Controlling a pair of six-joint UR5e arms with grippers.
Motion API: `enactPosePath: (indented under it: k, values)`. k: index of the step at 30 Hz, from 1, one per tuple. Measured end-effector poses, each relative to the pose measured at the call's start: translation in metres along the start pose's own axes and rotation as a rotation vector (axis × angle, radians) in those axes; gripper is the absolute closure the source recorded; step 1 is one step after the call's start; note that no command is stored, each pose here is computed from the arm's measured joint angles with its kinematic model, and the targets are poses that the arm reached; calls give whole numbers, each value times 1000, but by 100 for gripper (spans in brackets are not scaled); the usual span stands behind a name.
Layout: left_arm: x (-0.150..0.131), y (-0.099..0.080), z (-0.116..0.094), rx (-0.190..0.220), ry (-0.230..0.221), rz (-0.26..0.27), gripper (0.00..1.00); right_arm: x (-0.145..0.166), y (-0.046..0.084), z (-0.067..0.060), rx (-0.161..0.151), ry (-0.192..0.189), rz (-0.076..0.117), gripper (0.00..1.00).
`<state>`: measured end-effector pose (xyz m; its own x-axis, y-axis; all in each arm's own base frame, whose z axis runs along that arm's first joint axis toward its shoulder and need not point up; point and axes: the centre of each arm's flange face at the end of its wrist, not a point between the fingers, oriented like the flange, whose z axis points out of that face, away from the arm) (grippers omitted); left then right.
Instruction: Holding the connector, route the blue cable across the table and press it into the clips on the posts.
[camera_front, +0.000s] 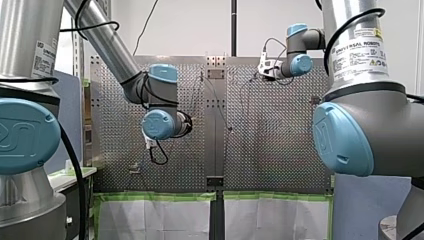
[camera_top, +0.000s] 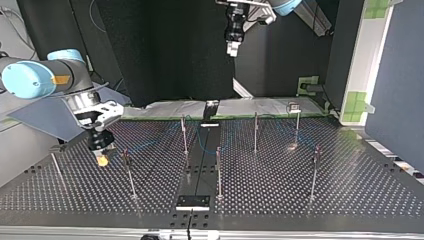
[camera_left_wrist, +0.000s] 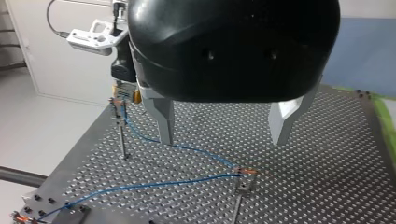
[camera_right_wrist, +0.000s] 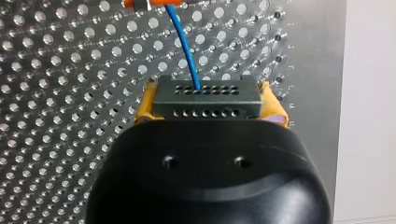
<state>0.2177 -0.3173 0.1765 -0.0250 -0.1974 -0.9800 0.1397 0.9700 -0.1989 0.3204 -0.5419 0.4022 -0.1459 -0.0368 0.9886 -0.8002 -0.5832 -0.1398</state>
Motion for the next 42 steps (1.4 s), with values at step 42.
enactPosePath:
  k: [42]
  values:
    - [3, 4, -4, -2, 10, 8, 0, 0, -1, 0, 0, -1, 0, 100]
